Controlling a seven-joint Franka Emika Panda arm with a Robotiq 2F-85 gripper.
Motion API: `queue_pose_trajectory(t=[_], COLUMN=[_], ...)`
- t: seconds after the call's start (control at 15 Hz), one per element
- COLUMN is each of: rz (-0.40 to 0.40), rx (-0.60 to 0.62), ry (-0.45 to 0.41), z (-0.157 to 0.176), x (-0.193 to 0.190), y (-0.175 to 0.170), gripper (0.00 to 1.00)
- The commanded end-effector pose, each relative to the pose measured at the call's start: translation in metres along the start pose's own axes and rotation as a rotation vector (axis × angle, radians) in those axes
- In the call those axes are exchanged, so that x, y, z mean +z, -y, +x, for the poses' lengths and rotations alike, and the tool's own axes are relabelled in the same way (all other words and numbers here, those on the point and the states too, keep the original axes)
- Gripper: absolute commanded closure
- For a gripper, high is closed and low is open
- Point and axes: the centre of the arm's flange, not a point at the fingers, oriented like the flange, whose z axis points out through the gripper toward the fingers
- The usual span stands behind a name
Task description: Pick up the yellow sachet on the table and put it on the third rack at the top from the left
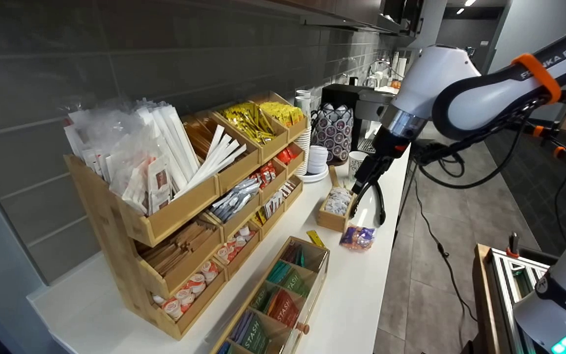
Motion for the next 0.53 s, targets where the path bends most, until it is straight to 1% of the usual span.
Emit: queue_pose_trajectory(t=[0.0,0.07,0.2,0.27,0.47], rz=[0.024,0.012,0.005,0.003,0.004], rx=[0.067,0.038,0.053,0.054,0.055], ry=[0.005,-0.011,0.008,0.015,0.014], z=[0.009,0.002,0.002,0.003,0.005], x=[0.057,0.026,0.047,0.052,0.052], y=[-0.010,-0.009,-0.013,-0.013,-0.012], gripper=[0.00,0.00,0.00,0.00,0.00])
